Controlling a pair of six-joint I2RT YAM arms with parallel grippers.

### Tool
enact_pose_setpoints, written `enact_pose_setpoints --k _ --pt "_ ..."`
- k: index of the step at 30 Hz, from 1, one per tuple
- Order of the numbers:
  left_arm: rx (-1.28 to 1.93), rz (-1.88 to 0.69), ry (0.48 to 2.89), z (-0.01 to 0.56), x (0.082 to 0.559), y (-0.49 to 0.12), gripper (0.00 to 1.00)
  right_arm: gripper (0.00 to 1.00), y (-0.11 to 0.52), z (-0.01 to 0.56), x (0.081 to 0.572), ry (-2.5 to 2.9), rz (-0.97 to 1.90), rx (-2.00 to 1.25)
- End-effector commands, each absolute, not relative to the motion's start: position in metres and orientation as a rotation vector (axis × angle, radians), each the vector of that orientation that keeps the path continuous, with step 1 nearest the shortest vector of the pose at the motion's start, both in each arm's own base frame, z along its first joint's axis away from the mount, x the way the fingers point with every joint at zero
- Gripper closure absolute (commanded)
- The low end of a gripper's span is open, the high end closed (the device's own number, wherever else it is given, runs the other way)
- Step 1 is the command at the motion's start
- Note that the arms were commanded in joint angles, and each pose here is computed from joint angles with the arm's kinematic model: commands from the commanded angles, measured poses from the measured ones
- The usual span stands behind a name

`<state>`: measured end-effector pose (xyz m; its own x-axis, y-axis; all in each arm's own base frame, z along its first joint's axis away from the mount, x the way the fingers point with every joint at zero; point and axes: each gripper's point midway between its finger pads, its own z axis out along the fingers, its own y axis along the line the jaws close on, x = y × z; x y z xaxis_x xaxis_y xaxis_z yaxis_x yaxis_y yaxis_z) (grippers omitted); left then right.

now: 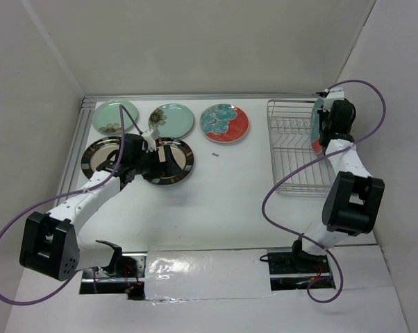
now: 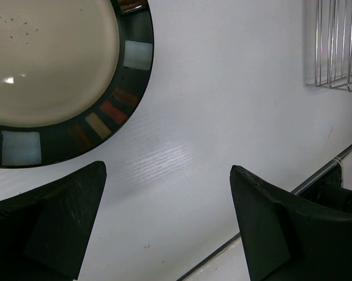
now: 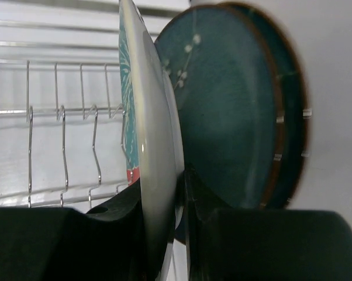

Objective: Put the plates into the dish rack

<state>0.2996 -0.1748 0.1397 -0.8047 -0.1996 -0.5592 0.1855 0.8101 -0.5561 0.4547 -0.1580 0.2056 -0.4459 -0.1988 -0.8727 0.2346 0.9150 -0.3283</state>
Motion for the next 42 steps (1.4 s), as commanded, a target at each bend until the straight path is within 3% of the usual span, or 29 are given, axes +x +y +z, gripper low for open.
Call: enact_pose_setpoints --k 1,5,7,8,10,14,22,35,39,42 --pt "0.031 -0.822 2.343 0.141 0.305 -0.175 0.0 0.99 -0.162 0.283 0.487 1.698 -0.489 0.037" --pt "0.019 -0.855 2.348 0.143 0.305 -0.178 0.0 0.93 -0.163 0.273 0.492 1.726 -0.47 0.054" --pt "0.012 -0.86 2.339 0.146 0.309 -0.18 0.0 0.86 -0.163 0.268 0.494 1.745 -0.46 0.061" --pt "0.012 -0.86 2.339 0.147 0.312 -0.181 0.0 0.7 -0.159 0.273 0.496 1.734 -0.455 0.053" --pt "0.007 -0.88 2.32 0.151 0.317 -0.184 0.0 0.49 -0.157 0.279 0.494 1.736 -0.466 0.061" --pt "-0.029 -0.915 2.305 0.158 0.33 -0.191 0.02 0.34 -0.149 0.301 0.483 1.718 -0.46 0.101" --pt "-0.196 -1.0 2.264 0.165 0.368 -0.206 0.03 0.22 -0.1 0.351 0.451 1.652 -0.266 0.179" --pt "-0.609 -1.086 2.133 0.165 0.455 -0.284 0.1 0.21 0.0 0.334 0.404 1.683 0.265 0.335" --pt "-0.757 -1.069 2.138 0.137 0.473 -0.305 0.14 0.21 0.014 0.346 0.389 1.662 0.317 0.319" --pt "-0.838 -1.052 2.122 0.108 0.48 -0.316 0.23 0.21 0.019 0.347 0.383 1.661 0.332 0.317"
